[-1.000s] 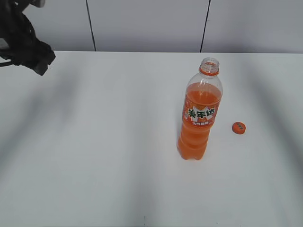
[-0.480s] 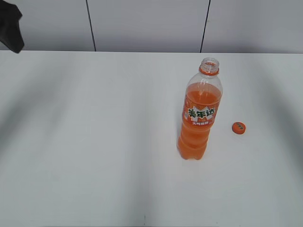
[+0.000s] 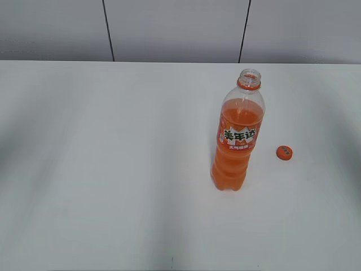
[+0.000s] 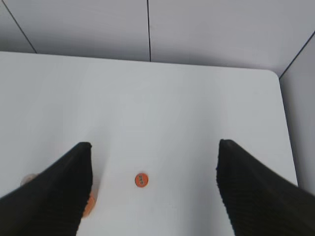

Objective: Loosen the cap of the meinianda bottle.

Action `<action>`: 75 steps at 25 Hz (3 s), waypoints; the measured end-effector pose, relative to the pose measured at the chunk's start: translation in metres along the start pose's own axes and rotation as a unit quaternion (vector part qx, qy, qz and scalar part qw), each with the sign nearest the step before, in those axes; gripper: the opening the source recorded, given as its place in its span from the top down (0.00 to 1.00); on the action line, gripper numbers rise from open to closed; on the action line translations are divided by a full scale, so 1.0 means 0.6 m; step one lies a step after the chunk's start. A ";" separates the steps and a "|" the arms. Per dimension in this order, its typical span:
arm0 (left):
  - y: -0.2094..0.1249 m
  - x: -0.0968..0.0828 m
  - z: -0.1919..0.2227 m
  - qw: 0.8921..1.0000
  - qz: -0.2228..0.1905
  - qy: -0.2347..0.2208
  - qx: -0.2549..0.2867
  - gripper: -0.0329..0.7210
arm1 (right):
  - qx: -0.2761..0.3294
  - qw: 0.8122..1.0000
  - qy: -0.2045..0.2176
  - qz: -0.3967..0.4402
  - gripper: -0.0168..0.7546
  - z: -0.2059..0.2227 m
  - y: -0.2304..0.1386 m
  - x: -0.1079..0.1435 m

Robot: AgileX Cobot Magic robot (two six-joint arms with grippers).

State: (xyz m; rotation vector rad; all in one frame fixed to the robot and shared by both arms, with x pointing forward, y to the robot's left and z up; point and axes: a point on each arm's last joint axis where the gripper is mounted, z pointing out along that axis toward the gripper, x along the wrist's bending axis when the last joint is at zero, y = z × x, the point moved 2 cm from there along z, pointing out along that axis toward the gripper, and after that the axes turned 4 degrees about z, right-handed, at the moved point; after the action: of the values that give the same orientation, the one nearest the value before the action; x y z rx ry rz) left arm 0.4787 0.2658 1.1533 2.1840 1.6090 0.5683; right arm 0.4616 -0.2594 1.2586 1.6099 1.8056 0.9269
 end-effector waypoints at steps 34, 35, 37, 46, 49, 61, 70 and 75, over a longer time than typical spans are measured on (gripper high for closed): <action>-0.416 -0.073 -0.061 0.958 -0.043 -0.003 -0.283 0.28 | 0.001 1.000 0.002 -0.007 0.21 -0.031 -0.490 -0.028; -0.416 -0.073 -0.062 0.958 -0.043 -0.003 -0.283 0.29 | -0.019 1.000 0.005 -0.007 0.21 -0.039 -0.493 -0.028; -0.416 -0.073 -0.062 0.958 -0.043 -0.004 -0.283 0.30 | -0.054 0.998 0.007 -0.007 0.22 -0.054 -0.501 -0.028; -0.416 -0.073 -0.061 0.958 -0.043 -0.004 -0.283 0.31 | -0.080 0.997 0.008 -0.007 0.22 -0.064 -0.508 -0.029; -0.416 -0.073 -0.061 0.958 -0.043 -0.004 -0.283 0.31 | -0.080 0.997 0.008 -0.007 0.22 -0.064 -0.508 -0.029; -0.416 -0.073 -0.061 0.958 -0.043 -0.004 -0.284 0.31 | -0.082 0.996 -0.026 0.016 0.22 -0.063 -0.507 -0.030; -0.415 -0.073 -0.061 0.958 -0.044 -0.004 -0.284 0.31 | -0.084 0.992 -0.078 0.050 0.22 -0.063 -0.507 -0.032; -0.415 -0.072 -0.061 0.957 -0.072 0.027 -0.281 0.32 | -0.084 0.992 -0.078 0.050 0.22 -0.063 -0.507 -0.032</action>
State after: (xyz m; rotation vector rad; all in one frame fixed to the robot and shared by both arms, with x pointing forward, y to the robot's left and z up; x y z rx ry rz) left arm 0.2461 0.2964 1.0518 1.6327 1.3956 0.9155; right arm 0.2476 -0.2979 1.0415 1.6296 1.5125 0.9434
